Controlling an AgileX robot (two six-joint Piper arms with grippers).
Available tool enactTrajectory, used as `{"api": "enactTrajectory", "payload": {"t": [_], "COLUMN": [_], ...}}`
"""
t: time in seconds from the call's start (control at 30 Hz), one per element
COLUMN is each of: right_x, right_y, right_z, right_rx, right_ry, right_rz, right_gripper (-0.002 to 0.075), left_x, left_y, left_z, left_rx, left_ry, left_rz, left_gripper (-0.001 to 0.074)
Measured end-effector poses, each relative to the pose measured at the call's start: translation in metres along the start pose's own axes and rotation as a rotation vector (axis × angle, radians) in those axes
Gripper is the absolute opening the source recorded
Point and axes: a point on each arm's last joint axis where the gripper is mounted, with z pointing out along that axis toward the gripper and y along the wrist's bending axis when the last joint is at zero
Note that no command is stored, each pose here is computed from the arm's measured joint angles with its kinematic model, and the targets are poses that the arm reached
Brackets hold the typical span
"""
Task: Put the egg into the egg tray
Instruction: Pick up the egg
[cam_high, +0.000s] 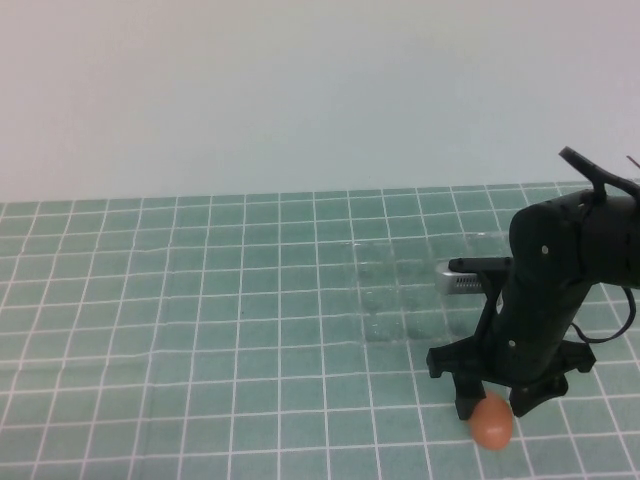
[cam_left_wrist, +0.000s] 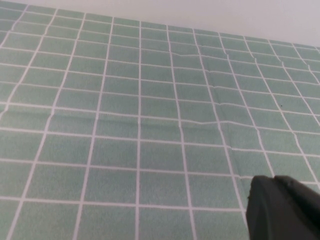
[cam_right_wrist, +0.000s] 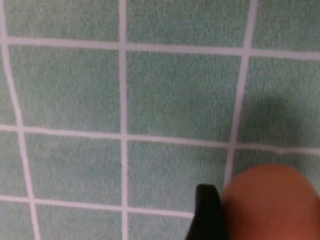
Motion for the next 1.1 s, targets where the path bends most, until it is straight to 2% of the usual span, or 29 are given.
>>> {"api": "enactTrajectory", "payload": {"t": [0.17,0.33,0.47,0.67,0.8,1.1], "right_x": [-0.003,-0.005,-0.005,-0.006,-0.009,-0.029], "right_y": [0.0,0.001,0.001,0.002,0.004,0.005], "right_z": [0.006,0.006,0.006,0.004,-0.015,-0.06], "right_rx": [-0.002,-0.008,-0.008,-0.013,-0.036,-0.032], "right_ry": [-0.009,-0.027,-0.028,-0.046,-0.155,-0.551], "right_rz": [-0.003,-0.027,-0.053,-0.093,-0.137,-0.239], "right_gripper": [0.0466,0.0375,0.0344,0.0338,0.0337,0.0336], "left_x": [0.0,0.0,0.0,0.0,0.0,0.0], "left_y": [0.0,0.0,0.0,0.0,0.0,0.0], "left_z": [0.0,0.0,0.0,0.0,0.0,0.0], "left_rx": [0.0,0.0,0.0,0.0,0.0,0.0], "left_ry": [0.0,0.0,0.0,0.0,0.0,0.0], "left_rz": [0.0,0.0,0.0,0.0,0.0,0.0], "left_gripper": [-0.0001,-0.0001,-0.0001,-0.0001,-0.0001,-0.0001]}}
